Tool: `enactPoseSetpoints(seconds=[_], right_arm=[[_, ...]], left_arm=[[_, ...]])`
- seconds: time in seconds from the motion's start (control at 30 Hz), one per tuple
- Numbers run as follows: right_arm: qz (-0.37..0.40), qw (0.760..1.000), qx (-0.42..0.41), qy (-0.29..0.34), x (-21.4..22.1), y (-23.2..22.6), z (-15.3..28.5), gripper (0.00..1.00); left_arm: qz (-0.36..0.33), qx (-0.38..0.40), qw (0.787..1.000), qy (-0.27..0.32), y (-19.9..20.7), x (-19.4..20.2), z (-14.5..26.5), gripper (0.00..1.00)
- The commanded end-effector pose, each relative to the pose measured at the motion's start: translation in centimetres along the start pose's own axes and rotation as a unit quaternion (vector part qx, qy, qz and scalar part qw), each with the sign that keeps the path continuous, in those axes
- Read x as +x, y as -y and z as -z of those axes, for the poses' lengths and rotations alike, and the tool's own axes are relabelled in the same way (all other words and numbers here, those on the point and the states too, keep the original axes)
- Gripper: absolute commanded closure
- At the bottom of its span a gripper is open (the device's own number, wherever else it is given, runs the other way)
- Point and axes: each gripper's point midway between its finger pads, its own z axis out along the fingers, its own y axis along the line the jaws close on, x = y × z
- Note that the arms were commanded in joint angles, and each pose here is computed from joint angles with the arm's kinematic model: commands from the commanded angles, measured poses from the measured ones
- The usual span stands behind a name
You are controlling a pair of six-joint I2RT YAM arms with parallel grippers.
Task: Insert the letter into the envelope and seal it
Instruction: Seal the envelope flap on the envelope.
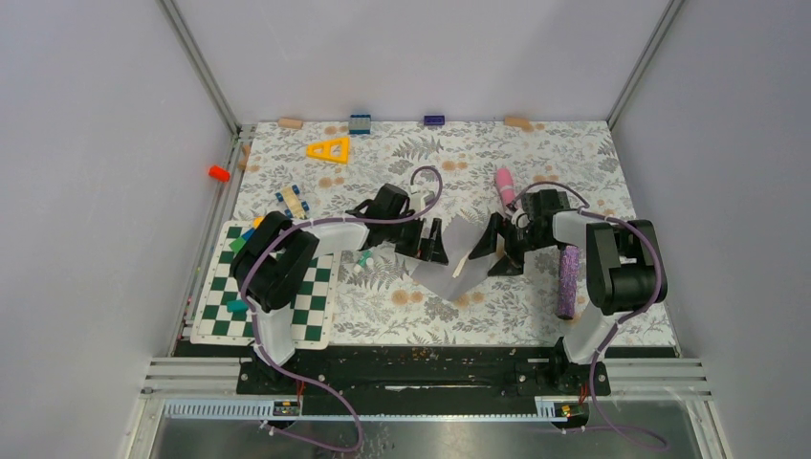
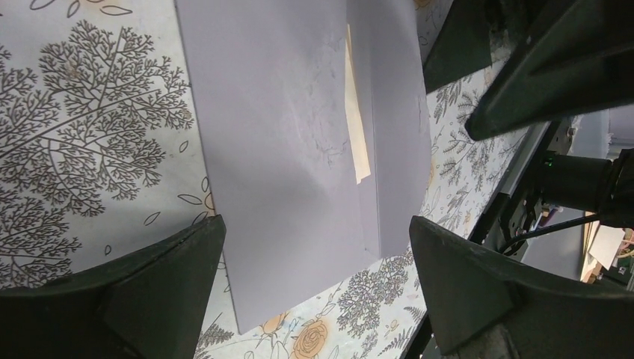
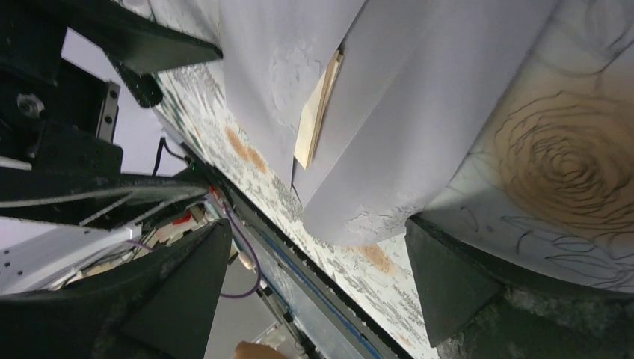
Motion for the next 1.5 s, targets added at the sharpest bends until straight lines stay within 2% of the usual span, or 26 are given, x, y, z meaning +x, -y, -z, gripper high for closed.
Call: enactPoseSetpoints(seconds=[0.0,0.4,0.73,1.07,1.47], right_arm=[[0.03,0.998,0.009,0.063,-3.9,-1.2,0.1,0.07],[0.075,0.99,0.005,0.121,-6.5,-3.3,2.2,0.07],[0.092,0.986,-0.006,0.14,-6.1,-3.9,4.2,0.07],[0.088,0.992,0.029,0.09,-2.0,-1.3,4.1,0.08],[0.024,0.997,0.05,0.062,-1.5,2.2,1.6,0.1]], left_arm=[[0.012,0.023,0.999,-0.033,1.0,2.0,-1.1,0.01],[0.023,0.049,0.998,-0.029,2.2,1.9,-0.9,0.01],[0.03,0.039,0.999,-0.021,1.9,1.7,-1.0,0.01],[0.039,0.015,0.999,-0.011,1.1,1.5,-1.2,0.05],[0.04,0.029,0.999,-0.01,1.6,1.2,-1.2,0.08]])
